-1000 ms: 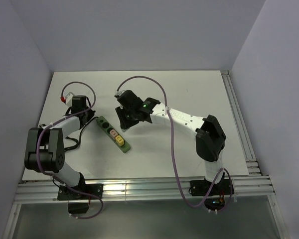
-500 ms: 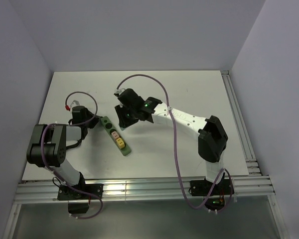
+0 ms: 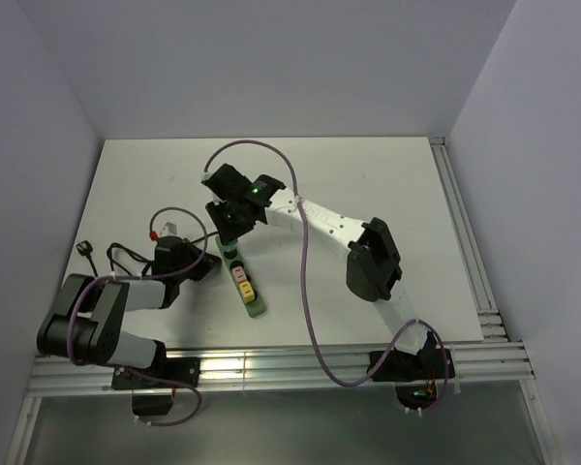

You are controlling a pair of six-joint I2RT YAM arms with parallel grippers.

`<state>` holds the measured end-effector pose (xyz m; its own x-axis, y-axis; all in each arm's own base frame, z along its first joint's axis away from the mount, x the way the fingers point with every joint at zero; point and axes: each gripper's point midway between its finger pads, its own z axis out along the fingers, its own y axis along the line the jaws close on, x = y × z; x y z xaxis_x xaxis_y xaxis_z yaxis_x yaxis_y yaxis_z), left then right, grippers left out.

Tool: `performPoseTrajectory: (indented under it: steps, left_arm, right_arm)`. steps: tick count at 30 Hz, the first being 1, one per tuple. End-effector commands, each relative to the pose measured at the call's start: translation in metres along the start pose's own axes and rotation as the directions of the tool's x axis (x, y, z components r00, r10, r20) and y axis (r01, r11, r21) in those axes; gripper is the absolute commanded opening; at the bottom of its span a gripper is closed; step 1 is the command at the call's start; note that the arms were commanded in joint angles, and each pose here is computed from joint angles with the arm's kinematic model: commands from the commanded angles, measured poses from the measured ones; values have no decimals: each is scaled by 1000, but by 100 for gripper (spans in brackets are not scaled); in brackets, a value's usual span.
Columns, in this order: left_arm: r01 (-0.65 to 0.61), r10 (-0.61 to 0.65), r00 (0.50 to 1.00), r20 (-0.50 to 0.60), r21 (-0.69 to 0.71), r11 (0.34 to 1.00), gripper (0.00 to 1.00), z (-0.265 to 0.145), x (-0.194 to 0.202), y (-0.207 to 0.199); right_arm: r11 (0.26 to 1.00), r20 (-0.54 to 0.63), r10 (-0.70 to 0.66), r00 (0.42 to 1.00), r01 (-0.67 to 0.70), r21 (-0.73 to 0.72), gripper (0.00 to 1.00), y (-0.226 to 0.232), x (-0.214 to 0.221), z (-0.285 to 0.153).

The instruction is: Insert the plug

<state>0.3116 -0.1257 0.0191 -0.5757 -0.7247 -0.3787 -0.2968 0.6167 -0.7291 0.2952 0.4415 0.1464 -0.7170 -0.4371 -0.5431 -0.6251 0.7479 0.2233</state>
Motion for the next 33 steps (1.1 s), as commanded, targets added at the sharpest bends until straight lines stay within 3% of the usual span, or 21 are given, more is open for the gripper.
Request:
performPoseTrajectory:
  steps: [1,6,14,21,33]
  left_arm:
    - [32,-36,998,-56,-81,996,0,-19,24,25]
    - [35,-33,998,49,-43,998,0,-38,6,13]
    - [38,-28,986,166,-54,998,0,-56,-15,10]
    - [23,-18,981,196,-24,999,0,-65,-23,-1]
    - [54,-49,988,148,-30,998,0,-61,-18,-6]
  right_arm:
    - [999,-47,24,999,-23,39,0,0,8,-6]
    - [992,-54,109,993,-105,75,0,-2,13,2]
    - [985,-126,129,984,-112,130,0,-6,18,14]
    - [968,-197,203,959,-167,185,0,-11,33,22]
    - [948,-224,276,935,-227,221,0,6,47,26]
